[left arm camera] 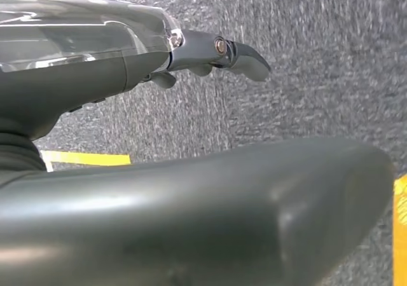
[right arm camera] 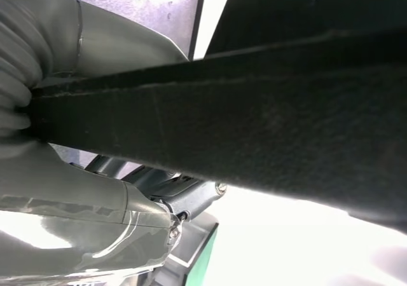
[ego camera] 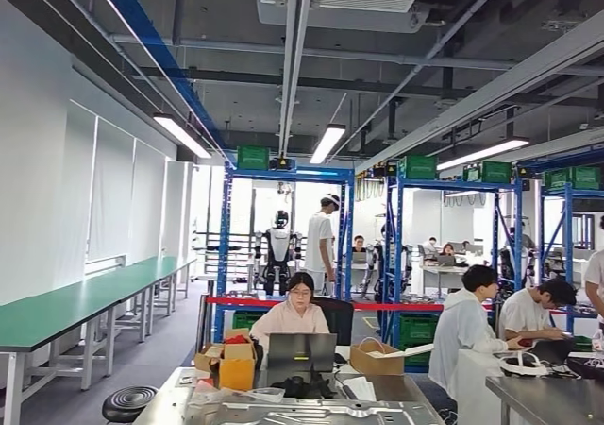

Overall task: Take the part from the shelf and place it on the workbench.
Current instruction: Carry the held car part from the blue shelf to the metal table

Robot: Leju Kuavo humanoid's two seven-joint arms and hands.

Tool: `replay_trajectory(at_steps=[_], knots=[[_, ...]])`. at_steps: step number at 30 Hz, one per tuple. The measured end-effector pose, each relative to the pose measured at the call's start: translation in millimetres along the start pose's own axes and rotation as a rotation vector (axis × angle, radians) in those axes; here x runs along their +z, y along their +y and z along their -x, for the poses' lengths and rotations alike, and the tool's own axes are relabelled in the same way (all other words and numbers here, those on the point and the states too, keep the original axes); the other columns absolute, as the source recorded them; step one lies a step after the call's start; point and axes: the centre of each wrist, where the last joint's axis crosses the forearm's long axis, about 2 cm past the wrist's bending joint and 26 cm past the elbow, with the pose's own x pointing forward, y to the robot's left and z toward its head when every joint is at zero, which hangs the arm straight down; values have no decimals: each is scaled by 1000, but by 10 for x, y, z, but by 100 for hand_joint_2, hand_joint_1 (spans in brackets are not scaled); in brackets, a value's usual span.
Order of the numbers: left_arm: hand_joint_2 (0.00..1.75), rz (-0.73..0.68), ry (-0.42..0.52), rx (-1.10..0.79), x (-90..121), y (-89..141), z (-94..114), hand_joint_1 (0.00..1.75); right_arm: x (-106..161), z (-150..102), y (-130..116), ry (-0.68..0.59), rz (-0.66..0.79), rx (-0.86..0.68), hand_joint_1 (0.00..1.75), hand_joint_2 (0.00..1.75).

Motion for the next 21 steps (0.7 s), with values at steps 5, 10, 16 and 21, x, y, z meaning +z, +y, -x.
replay_trajectory(at_steps=[5,10,16,21], knots=[[175,6,1,-1,9,-32,19,0,-14,-17,-22,-19,10,-30,175,175],[175,7,-2,-3,5,-30,11,0,-43,-26,-29,-31,19,-40,175,175],[175,3,0,1,10,-19,23,0,-26,0,-6,-23,23,-51,175,175],[175,2,1,6,9,-27,21,0,-32,6,-12,-11,31,-47,175,175]])
